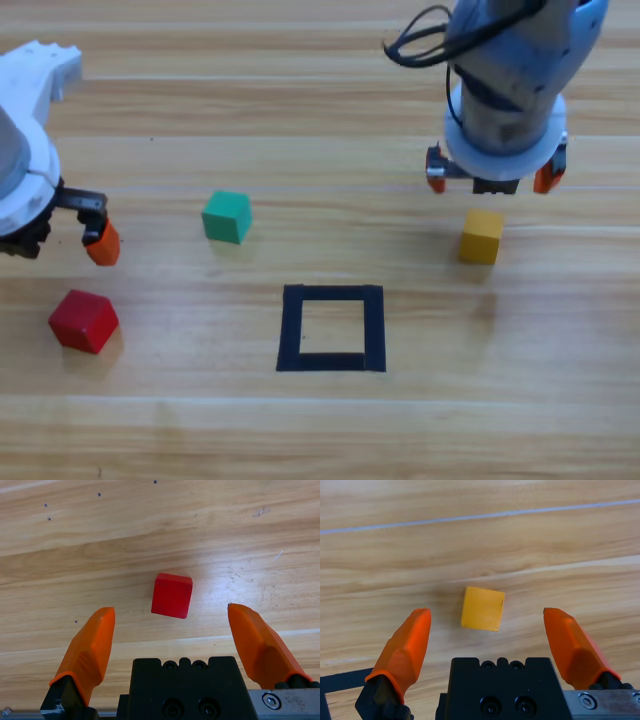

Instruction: Stack the blocks in the rectangular block: red at the bottom, yellow in the middle, green on top

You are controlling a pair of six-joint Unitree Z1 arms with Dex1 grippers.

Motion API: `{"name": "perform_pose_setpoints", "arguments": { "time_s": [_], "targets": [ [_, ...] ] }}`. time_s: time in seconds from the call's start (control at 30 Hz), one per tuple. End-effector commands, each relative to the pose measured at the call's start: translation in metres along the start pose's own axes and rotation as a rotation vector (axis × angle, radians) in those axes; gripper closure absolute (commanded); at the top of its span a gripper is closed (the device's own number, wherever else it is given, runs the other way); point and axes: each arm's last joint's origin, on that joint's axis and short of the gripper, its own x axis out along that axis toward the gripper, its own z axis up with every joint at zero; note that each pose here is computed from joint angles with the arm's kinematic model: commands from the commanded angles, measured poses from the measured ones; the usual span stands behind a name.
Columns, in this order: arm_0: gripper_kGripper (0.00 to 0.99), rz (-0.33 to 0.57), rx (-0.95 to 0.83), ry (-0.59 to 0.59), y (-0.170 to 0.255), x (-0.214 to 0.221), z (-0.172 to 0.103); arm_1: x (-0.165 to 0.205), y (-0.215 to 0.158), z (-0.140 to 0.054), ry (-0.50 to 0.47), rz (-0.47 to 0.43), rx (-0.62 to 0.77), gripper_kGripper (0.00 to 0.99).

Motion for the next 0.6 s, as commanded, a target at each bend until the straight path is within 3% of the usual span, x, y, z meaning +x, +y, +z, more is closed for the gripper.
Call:
{"name": "perform_pose_setpoints", "arguments": {
  "time_s": [0.03,0.23,0.6],
  "targets": [
    [0.027,0.016,0.007,0.116,-0.002,0.031,0.005,0.029,0.013,-0.012,0.086,-0.021,0.012,0.0],
    [0.021,0.009,0.009,0.21,-0.01,0.056,0.006,0.04,0.011,-0.01,0.119,-0.024,0.032,0.001],
    [0.022,0.011,-0.014,0.234,-0.005,0.081,0.01,0.07,0.001,-0.006,0.176,-0.071,0.084,0.011]
  ]
}}
